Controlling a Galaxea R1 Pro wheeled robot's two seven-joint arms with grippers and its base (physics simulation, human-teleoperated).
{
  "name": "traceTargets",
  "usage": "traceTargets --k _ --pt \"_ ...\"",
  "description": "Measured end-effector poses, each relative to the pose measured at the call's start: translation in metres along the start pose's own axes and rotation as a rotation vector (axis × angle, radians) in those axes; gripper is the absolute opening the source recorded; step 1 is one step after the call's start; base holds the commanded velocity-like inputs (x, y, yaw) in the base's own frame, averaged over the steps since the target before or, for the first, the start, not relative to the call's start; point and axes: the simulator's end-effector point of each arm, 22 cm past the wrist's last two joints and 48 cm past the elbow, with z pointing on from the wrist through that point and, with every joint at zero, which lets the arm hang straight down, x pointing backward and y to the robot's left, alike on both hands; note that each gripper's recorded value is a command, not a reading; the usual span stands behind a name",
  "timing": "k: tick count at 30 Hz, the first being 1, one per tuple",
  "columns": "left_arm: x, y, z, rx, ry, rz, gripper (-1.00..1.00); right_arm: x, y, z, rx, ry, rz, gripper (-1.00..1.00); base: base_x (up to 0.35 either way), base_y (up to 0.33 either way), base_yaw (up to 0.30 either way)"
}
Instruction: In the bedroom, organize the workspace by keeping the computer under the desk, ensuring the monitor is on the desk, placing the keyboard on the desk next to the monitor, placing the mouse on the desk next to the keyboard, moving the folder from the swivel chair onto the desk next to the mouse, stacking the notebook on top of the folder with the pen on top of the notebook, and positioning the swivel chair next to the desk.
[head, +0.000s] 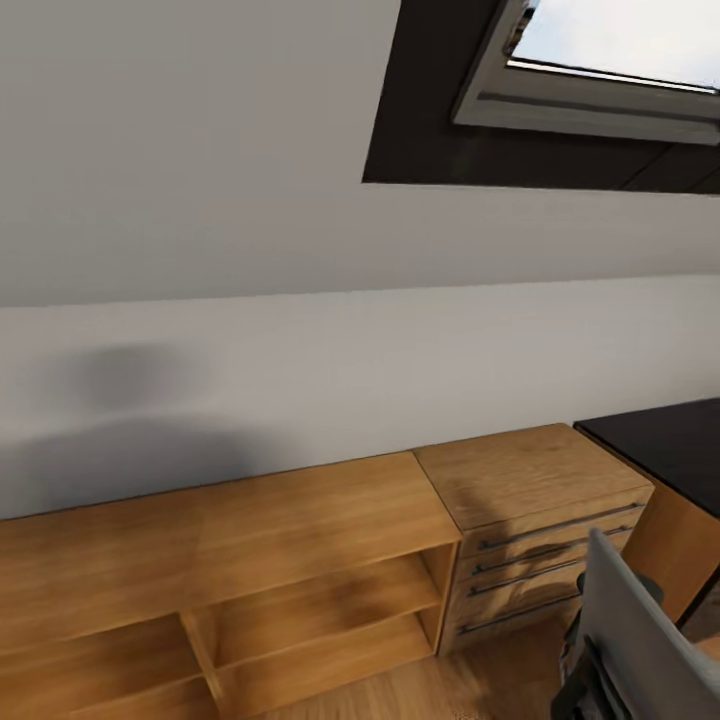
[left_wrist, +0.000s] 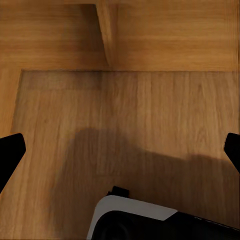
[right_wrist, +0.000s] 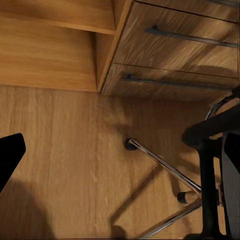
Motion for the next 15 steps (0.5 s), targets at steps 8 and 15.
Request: traceTargets --k 8,15 --pt "0.0 0.0 0.0 0.0 0.0 0.0 1.0 -0.0002 0.0001 0.0001 0.0 0.0 0.0 1.0 0.003 0.0 -0.3" --pt "0.0 0.0005 0.0001 -0.001 0.0 0.0 1.0 -0.0002 0.0001 0.0001 0.0 0.0 0.0 1.0 0.0 0.006 -0.3"
